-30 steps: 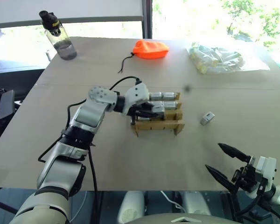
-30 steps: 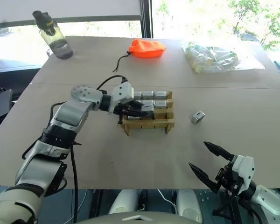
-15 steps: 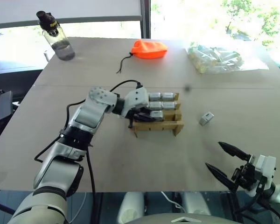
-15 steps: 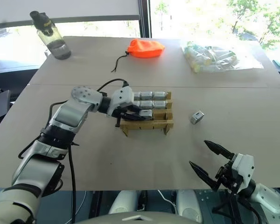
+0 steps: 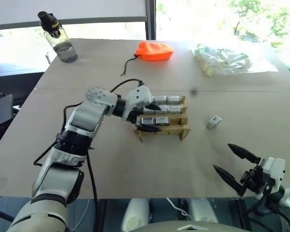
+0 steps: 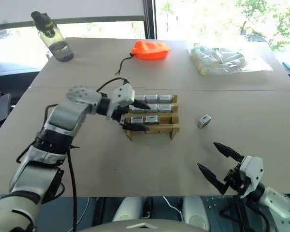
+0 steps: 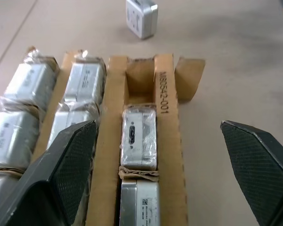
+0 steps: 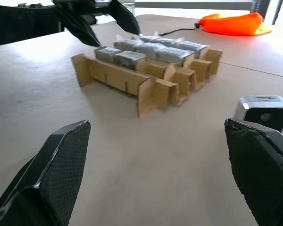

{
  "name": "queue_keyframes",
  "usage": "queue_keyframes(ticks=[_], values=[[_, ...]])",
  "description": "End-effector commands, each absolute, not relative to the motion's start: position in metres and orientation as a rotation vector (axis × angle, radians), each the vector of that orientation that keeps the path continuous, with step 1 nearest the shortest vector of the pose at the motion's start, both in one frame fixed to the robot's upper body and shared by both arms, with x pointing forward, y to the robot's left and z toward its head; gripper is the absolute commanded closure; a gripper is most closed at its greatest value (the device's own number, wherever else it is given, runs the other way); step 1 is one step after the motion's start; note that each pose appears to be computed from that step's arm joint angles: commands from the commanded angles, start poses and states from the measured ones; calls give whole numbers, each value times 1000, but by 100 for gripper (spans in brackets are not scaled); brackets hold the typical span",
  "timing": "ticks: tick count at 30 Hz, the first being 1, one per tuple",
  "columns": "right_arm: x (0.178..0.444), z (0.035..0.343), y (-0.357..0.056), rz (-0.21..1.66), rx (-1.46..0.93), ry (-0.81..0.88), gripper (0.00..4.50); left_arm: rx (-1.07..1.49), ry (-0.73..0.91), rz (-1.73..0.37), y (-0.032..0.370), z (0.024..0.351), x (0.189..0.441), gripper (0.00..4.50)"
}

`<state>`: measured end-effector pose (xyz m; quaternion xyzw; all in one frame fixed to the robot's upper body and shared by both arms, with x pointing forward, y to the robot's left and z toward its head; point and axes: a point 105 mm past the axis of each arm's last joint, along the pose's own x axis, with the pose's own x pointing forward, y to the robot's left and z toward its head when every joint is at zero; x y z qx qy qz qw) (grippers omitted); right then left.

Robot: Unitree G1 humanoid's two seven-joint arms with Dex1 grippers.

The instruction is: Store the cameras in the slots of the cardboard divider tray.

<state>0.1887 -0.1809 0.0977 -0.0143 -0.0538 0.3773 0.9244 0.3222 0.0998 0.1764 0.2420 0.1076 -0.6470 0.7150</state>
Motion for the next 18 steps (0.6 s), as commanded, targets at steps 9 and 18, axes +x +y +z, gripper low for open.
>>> queue_keyframes(ticks=[9, 18], values=[[231, 119, -215, 932, -346, 34, 0, 297, 85, -1354, 135, 217, 257, 13], [288, 142, -252, 1186, -714, 244, 0, 329, 97, -1158, 155, 201, 235, 13]])
